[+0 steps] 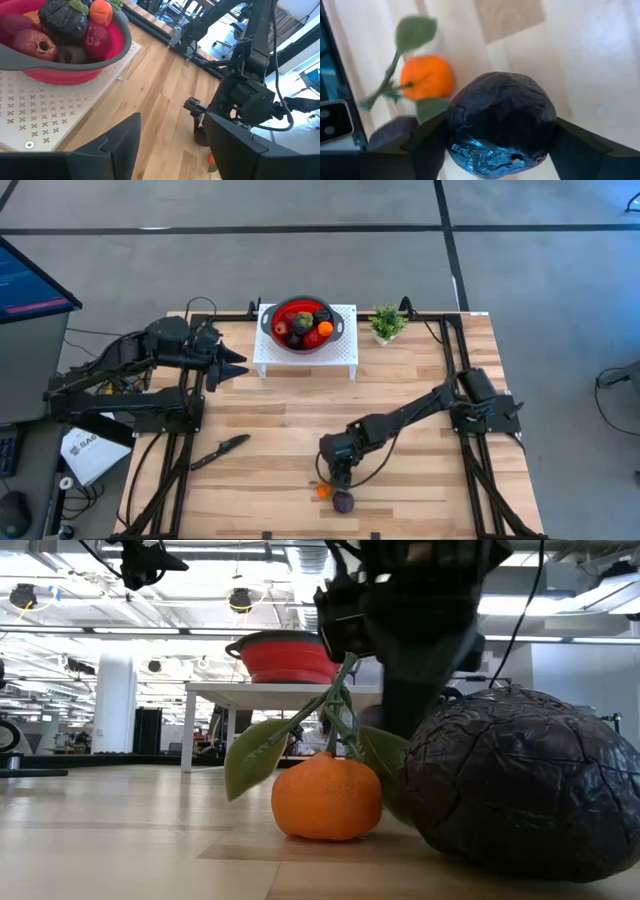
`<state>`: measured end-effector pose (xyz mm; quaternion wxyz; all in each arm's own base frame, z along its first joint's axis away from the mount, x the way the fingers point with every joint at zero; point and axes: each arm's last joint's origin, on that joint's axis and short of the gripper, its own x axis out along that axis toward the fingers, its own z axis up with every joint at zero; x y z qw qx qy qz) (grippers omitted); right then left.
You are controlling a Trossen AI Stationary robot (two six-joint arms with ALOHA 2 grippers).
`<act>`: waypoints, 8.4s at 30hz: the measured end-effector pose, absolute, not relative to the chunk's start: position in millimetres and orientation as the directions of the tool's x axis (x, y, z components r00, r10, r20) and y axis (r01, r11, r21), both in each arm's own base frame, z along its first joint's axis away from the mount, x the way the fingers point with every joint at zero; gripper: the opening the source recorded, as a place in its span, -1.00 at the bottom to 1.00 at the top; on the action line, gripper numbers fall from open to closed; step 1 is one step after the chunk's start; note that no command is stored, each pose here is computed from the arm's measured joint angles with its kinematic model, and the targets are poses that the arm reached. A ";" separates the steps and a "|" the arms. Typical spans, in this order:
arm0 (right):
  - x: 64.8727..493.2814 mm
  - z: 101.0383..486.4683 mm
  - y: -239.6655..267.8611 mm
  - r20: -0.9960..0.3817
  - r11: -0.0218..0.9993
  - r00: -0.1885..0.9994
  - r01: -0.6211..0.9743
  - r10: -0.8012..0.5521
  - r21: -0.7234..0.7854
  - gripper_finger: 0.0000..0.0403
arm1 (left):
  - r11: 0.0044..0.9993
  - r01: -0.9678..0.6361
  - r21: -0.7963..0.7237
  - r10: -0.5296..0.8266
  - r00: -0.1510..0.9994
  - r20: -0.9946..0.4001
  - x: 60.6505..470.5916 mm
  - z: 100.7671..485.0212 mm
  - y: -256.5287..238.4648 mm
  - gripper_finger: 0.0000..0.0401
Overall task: Pick & Place Fruit
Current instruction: Put the purple plum into the red strainer bowl on the shelf, then put the orange tangerine into the red strainer bowl on the shelf
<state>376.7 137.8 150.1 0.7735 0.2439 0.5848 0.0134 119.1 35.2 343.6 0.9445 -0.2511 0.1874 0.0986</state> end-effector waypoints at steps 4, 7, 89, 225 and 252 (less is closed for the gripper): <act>386.1 165.3 132.4 -0.894 0.860 0.330 0.311 0.302 0.405 0.29 | 0.855 -0.281 -0.437 0.092 0.910 -0.404 119.1 343.6 35.2 0.06; 399.0 198.5 124.7 -0.871 0.849 0.384 0.304 0.307 0.433 0.27 | 0.855 -0.280 -0.437 0.092 0.910 -0.404 119.1 343.6 35.1 0.06; 410.0 395.0 -160.3 -0.649 0.763 0.706 0.576 -0.283 0.294 0.73 | 0.869 -0.337 -0.363 0.159 0.884 -0.439 138.2 338.3 44.1 0.06; 425.6 389.2 -70.1 -0.717 0.421 0.615 0.775 -0.329 0.471 -0.91 | 0.915 0.010 -0.404 -0.197 0.883 -0.426 129.7 338.5 20.4 0.06; 422.9 370.3 -85.6 -0.800 0.383 0.508 0.841 -0.319 0.381 -0.32 | 0.916 0.004 -0.400 -0.190 0.884 -0.427 129.8 338.5 20.7 0.06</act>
